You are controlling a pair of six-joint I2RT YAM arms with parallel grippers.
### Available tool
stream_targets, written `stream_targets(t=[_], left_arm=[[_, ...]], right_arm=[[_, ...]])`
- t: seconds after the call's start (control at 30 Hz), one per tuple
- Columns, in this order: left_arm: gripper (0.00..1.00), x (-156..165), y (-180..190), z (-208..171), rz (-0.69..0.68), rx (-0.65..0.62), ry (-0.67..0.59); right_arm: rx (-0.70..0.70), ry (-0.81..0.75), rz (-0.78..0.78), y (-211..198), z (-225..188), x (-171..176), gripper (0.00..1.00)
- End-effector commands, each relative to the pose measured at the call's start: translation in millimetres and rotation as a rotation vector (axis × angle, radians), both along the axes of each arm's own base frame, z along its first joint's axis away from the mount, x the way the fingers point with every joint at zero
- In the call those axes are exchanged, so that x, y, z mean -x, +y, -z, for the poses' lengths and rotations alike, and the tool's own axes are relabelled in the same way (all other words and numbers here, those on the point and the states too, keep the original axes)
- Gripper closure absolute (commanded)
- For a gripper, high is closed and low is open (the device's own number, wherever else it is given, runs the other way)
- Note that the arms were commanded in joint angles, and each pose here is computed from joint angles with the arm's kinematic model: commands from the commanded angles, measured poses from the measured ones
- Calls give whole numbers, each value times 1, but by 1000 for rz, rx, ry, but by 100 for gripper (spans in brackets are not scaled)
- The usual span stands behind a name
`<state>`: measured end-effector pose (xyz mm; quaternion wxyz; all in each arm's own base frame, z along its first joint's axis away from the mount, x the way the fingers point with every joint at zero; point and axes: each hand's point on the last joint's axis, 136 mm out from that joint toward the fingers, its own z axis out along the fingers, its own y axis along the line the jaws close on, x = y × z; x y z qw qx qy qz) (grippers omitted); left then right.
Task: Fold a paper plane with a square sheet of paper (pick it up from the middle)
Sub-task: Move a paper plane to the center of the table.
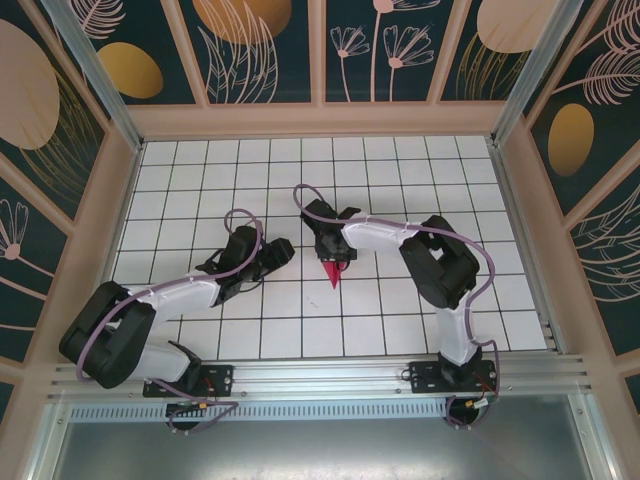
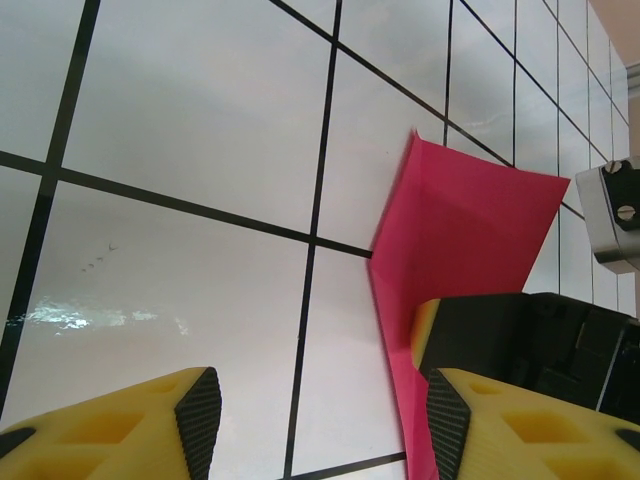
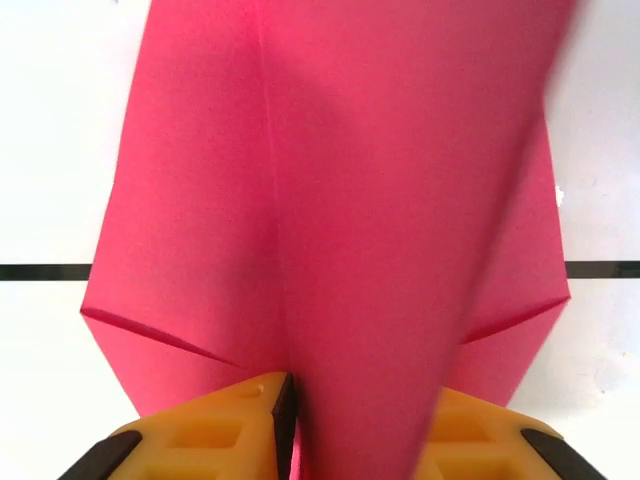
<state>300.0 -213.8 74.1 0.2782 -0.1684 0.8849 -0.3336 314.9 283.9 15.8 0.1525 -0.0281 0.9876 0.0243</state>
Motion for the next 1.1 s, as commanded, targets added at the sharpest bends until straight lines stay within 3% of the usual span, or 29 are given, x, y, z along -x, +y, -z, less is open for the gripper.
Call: stream_targets(t=[0.0,0.07,0.2,0.43,0.7,0.9,1.07], left_arm=[[40,-3,-3,-3,16,2,-10],[40,-3,-3,-3,17,2,-10],[40,-4,-6,-3,25,5,-7],[40,-5,-5,-4,21,5,-11],[40,-5,-6,-2,23,2,-7],[40,-4,-4,-1,21,-5,-4],[39,-5,-2,-5,11,-8,-12]], right_arm=[[41,81,-4,-11,30,17,68],[35,87,-16,-10,32,19,63],[42,82,-25,-9,31,17,62],[104,90,-43,-15,42,19,70],[139,133,-70,-22,59,29,64],[137,174,-75,-26,77,37,64],[219,174,-95,-35,86,35,66]])
